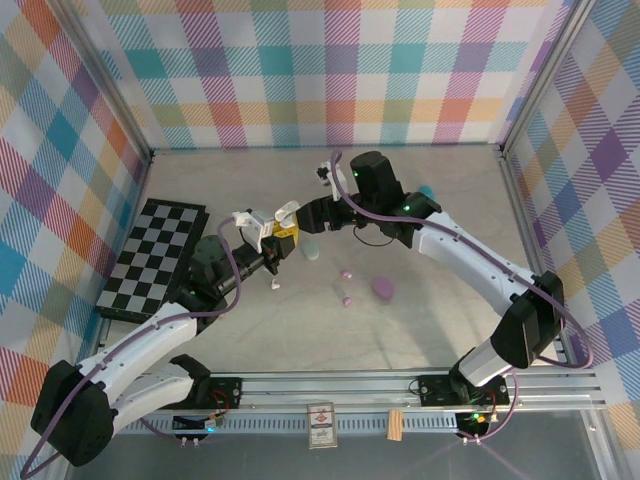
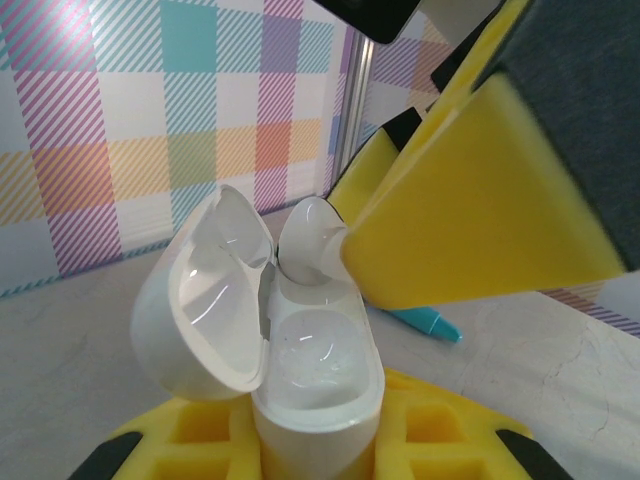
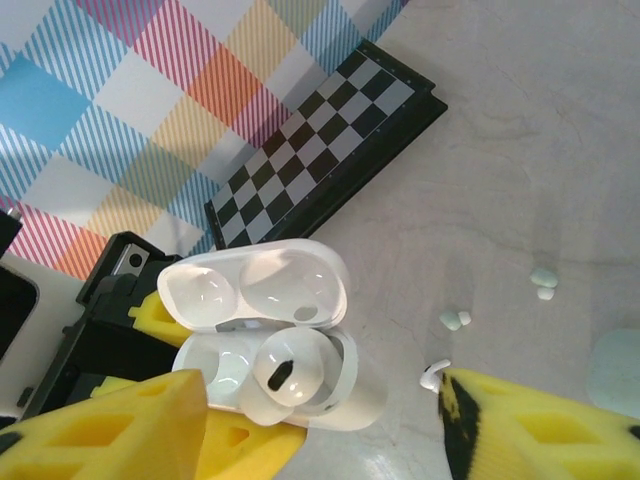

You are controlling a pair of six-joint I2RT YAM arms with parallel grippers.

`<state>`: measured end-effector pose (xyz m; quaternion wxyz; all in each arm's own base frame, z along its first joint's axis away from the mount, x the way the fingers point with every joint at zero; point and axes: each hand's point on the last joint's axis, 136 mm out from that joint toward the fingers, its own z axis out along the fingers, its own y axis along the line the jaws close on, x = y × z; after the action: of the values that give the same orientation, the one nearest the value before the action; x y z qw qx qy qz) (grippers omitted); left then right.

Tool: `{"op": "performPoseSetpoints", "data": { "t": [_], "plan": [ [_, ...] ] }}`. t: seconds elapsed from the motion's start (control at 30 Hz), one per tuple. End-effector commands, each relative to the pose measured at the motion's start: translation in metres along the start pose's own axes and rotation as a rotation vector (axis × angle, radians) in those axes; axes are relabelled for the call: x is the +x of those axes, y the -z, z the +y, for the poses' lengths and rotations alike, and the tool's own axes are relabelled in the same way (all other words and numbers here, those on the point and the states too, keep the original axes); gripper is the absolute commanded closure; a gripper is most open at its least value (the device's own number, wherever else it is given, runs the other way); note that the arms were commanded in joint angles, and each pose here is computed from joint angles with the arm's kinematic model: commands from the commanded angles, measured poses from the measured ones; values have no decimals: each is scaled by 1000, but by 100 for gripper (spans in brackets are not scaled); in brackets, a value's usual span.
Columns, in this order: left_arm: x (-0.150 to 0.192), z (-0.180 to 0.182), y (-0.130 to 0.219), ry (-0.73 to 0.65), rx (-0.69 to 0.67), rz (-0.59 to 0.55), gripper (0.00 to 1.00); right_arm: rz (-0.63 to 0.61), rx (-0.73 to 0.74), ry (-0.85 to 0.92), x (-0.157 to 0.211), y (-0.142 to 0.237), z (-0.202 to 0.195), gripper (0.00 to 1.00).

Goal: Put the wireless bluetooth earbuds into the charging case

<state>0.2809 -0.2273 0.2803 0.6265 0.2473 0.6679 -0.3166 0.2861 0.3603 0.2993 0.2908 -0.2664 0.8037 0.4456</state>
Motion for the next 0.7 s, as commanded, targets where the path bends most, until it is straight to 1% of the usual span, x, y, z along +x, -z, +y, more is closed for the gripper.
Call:
{"op": "performPoseSetpoints", "data": {
  "t": [0.0,0.13,0.23,0.3,0.4,0.5,0.67],
  "plan": [
    [-24,-8,-1,-23,33,-63,100,-52,-21,72,-8,17,16,32],
    [-25,-8,0,-24,28,-62,100,-120,30,57,-14,27,7,32],
    [-23,-7,0,-25,25,-59,100,-138,46,44,-15,31,1,32],
    [-22,-7,-1,-26,27,-58,100,-132,56,33,-12,30,-2,32],
    [-25,-8,-2,-28,34,-66,100,-106,67,21,-7,26,-8,37],
    [-30,-10,-2,-32,43,-77,100,-89,37,15,-5,21,-5,37],
    [-36,-13,-2,-30,61,-87,100,-72,26,-3,-5,15,-6,37]
  ]
}}
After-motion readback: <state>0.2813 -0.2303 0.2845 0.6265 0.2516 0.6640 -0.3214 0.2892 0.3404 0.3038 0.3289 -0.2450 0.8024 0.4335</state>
